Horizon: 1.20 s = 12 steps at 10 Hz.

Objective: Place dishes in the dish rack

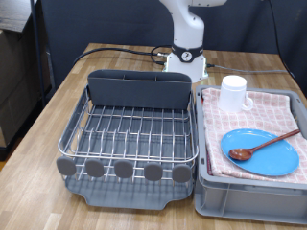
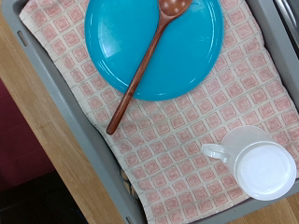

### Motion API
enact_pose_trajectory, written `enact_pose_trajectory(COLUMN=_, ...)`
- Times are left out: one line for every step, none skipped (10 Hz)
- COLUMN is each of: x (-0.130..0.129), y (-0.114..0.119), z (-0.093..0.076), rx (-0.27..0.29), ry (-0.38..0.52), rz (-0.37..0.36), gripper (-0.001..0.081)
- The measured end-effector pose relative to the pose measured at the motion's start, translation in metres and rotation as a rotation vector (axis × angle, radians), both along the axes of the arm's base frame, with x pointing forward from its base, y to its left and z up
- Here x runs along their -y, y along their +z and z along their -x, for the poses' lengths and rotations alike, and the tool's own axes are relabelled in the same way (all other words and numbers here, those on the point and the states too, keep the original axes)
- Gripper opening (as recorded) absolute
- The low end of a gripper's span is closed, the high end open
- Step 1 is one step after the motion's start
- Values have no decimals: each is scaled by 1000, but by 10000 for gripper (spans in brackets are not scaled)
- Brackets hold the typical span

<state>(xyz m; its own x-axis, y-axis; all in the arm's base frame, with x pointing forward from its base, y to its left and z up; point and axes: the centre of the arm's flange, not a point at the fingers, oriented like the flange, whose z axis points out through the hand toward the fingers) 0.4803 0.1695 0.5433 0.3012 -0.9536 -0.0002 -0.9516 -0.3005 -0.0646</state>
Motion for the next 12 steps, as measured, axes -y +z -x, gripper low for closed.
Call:
enact_pose_trajectory(x=-1, y=0, z=-1, rx=21, ry=15, rz=28, gripper=803)
enact_pose_trajectory(x=-8, y=-6, z=-2, rx=23, ry=38, rz=60, gripper=803)
enact_pose_trajectory(x=-18, y=-19, z=-5, rx=14, ry=48, rz=77, gripper=803)
enact_pose_trajectory(x=-28, y=-33, z=-9, rx=6, ry=39, rz=83, gripper=803)
enact_pose_trajectory(x=-37, y=-49, z=-13, rx=8, ry=12, rz=99, gripper=803)
enact_pose_trajectory(x=-46, y=-65, z=-15, rx=16, ry=-39, rz=113, gripper=803)
enact_pose_trajectory(x=-55, y=-81, z=-15, rx=36, ry=-86, rz=127, gripper=803)
enact_pose_trajectory(x=-64, y=-96, z=-13, rx=53, ry=-113, rz=133, gripper=803)
enact_pose_trajectory(x=-70, y=-112, z=-10, rx=62, ry=-121, rz=134, gripper=803)
enact_pose_trajectory(x=-73, y=-127, z=-8, rx=67, ry=-119, rz=130, gripper=803)
enact_pose_trajectory(x=-74, y=-143, z=-7, rx=68, ry=-119, rz=121, gripper=803)
enact_pose_trajectory(x=-74, y=-158, z=-6, rx=66, ry=-118, rz=111, gripper=803)
